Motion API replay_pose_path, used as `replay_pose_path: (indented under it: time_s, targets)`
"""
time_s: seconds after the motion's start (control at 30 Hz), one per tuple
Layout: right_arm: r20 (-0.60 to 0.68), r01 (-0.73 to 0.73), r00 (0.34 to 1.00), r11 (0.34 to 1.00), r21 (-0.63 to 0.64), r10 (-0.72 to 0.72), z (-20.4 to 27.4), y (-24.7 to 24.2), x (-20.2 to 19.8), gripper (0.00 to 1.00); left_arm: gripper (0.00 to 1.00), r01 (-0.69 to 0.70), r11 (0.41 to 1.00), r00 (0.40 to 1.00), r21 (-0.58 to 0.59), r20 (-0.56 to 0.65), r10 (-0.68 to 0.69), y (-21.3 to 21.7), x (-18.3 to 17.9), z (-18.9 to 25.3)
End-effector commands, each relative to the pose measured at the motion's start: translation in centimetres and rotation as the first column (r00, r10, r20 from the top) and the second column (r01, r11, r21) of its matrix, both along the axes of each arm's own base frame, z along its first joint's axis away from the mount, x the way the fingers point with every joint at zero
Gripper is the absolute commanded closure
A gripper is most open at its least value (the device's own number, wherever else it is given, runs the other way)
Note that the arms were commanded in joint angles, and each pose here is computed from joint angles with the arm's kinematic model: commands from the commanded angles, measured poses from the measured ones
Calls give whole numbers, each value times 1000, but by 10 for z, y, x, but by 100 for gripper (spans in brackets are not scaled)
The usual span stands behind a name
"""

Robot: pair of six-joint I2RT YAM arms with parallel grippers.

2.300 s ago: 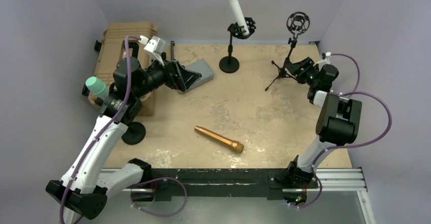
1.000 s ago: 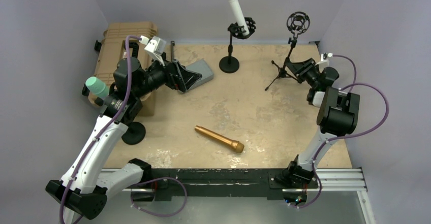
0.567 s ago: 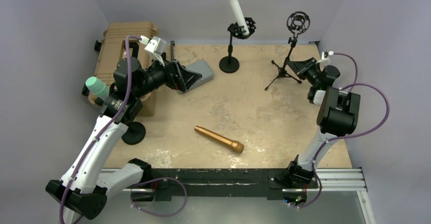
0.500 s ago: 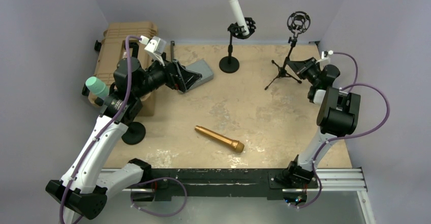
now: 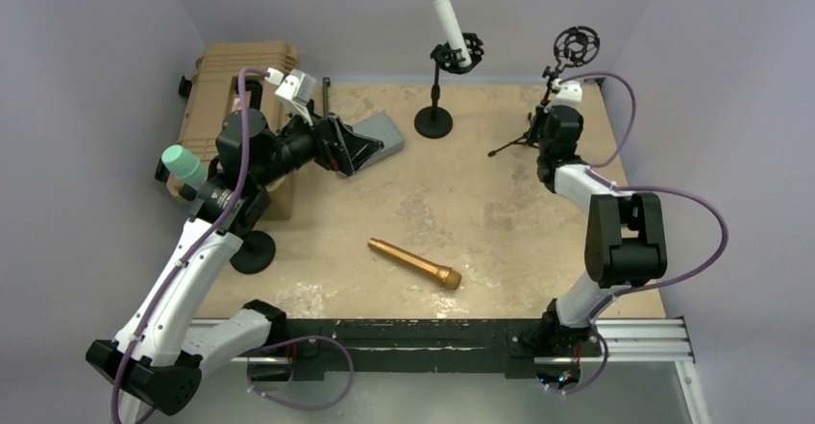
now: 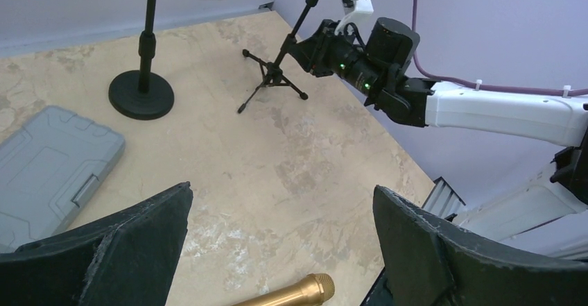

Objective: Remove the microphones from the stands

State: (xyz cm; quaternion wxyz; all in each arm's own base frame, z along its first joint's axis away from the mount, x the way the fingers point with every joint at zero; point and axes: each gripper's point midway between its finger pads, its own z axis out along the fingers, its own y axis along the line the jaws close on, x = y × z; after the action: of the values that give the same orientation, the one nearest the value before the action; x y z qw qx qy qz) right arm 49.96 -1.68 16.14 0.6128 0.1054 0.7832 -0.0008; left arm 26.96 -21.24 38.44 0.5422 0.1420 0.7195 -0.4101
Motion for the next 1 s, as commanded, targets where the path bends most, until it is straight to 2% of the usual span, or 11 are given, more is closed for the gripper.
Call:
replay_pose_path:
  time_s: [0.0, 0.17, 0.23, 0.33, 0.47, 0.57, 0.63, 0.73, 0.83, 0.97]
  targets:
    - [-108, 214, 955, 894, -393, -275, -13, -36, -26, 100, 0, 26, 999, 999, -26, 37, -25, -5, -5, 10]
    - [-103, 269, 910, 760, -591, -402, -10, -26, -31, 100, 0, 22, 999, 999, -23, 39, -21, -5, -5, 10]
    - [-101, 256, 909, 733, -630, -404, -6, -17, -29, 100, 0, 23, 999, 999, -23, 38, -22, -5, -5, 9]
    - [-90, 228, 927, 740, -633, -363, 2, -5, -24, 100, 0, 25, 999, 999, -23, 39, -24, -5, -6, 10]
    - [-93, 201, 941, 760, -618, -325, 12, 5, -20, 92, 0, 22, 1000, 999, -20, 40, -21, -5, -5, 9]
    - [-93, 192, 946, 767, -612, -311, 19, 11, -17, 74, 0, 20, 1000, 999, -20, 40, -20, -5, -5, 9]
    - [-94, 178, 957, 812, -555, -274, 24, 19, -15, 60, 0, 22, 1000, 999, -20, 40, -21, -5, -5, 9]
    - [-77, 117, 984, 904, -410, -163, 38, 40, -16, 46, 0, 22, 1000, 999, -18, 37, -22, -6, -5, 8]
    - [-38, 56, 997, 964, -259, -68, 55, 57, -25, 36, 0, 23, 1000, 999, -18, 37, -22, -6, -5, 8]
    - [-9, -23, 1000, 1000, 11, 23, 58, 54, -31, 33, 0, 27, 999, 999, -19, 39, -26, -6, -5, 9]
